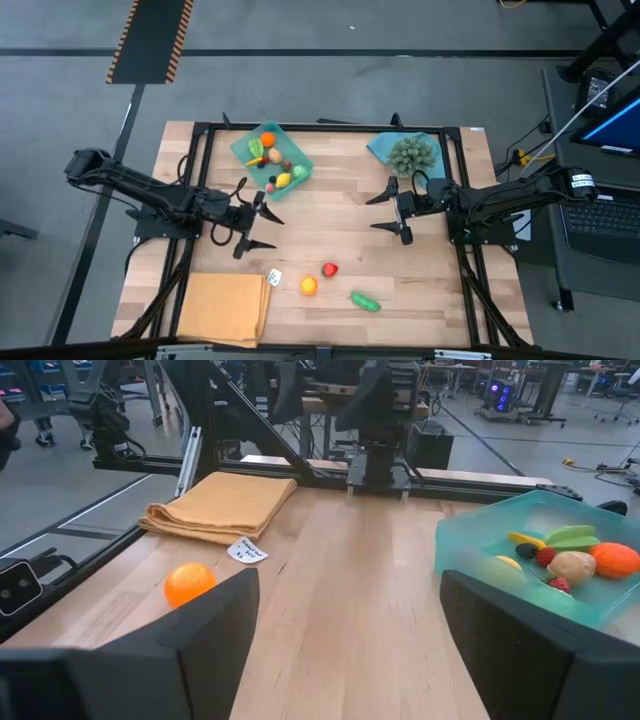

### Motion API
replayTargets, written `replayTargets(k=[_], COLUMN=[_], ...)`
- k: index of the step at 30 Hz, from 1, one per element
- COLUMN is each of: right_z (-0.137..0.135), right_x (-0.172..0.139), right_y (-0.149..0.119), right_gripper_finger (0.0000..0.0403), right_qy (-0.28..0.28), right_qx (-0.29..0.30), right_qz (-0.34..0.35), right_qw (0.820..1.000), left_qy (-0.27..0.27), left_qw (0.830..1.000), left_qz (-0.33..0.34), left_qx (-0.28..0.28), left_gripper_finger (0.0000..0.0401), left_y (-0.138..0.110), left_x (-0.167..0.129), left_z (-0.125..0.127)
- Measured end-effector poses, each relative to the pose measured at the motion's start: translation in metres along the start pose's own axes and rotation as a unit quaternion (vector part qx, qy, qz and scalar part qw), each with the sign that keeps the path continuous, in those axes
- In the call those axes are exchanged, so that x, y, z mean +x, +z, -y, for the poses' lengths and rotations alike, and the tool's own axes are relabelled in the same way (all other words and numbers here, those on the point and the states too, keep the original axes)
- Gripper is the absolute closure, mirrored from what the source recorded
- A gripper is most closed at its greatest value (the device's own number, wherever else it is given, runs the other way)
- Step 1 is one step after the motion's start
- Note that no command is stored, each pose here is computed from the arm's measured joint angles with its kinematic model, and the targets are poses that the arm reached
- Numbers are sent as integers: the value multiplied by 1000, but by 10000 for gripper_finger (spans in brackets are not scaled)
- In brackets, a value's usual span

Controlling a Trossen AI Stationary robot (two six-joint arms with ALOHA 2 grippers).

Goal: Pick and placing Produce into tupperware
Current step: Put the orange into the blue bin

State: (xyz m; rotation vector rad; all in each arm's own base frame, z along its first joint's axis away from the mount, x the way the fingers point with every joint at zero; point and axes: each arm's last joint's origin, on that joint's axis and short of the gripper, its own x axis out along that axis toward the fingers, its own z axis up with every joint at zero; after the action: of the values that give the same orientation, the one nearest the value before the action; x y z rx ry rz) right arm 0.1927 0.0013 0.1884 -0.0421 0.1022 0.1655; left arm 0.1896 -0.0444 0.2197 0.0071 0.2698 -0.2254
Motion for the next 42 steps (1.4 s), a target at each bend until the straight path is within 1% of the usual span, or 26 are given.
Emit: replayTargets(k=[3, 7, 9, 14, 17, 20, 23, 26, 34, 38, 40, 42], right_z=[0, 0, 0, 0, 0, -1, -4, -8, -25, -35, -40, -43], right_x=[0, 0, 0, 0, 0, 0, 1, 1, 2, 2, 2, 2], right_y=[0, 0, 0, -1, -2, -2, -3, -5, -4, -2, -1, -1], right_gripper_finger=[91, 91, 91, 91, 91, 91, 91, 91, 91, 91, 91, 91], right_qy=[0, 0, 0, 1, 1, 4, 12, 22, 67, 92, 103, 111], right_qx=[0, 1, 11, 27, 33, 53, 50, 41, 34, 31, 29, 28], right_qz=[0, 0, 0, -5, -10, -13, -19, -26, -29, -21, -16, -15], right_qw=[1000, 1000, 1000, 1000, 999, 998, 998, 999, 997, 995, 994, 993], left_qy=[6, 29, 35, 26, 39, 54, 60, 57, 44, 49, 51, 49], left_qw=[1000, 994, 991, 984, 976, 966, 957, 951, 946, 940, 936, 936], left_qz=[-30, -101, -131, -179, -213, -251, -282, -300, -319, -334, -344, -344], left_qx=[2, 4, 0, -1, -5, -15, -28, -33, -37, -51, -49, -49], left_gripper_finger=[86, 90, 91, 91, 91, 91, 91, 91, 91, 91, 91, 91], left_y=[3, 6, 10, 27, 37, 44, 51, 55, 70, 76, 76, 76], left_x=[10, 30, 40, 67, 81, 94, 107, 120, 147, 156, 161, 167], left_z=[5, 15, 20, 42, 56, 71, 86, 100, 138, 152, 158, 163])
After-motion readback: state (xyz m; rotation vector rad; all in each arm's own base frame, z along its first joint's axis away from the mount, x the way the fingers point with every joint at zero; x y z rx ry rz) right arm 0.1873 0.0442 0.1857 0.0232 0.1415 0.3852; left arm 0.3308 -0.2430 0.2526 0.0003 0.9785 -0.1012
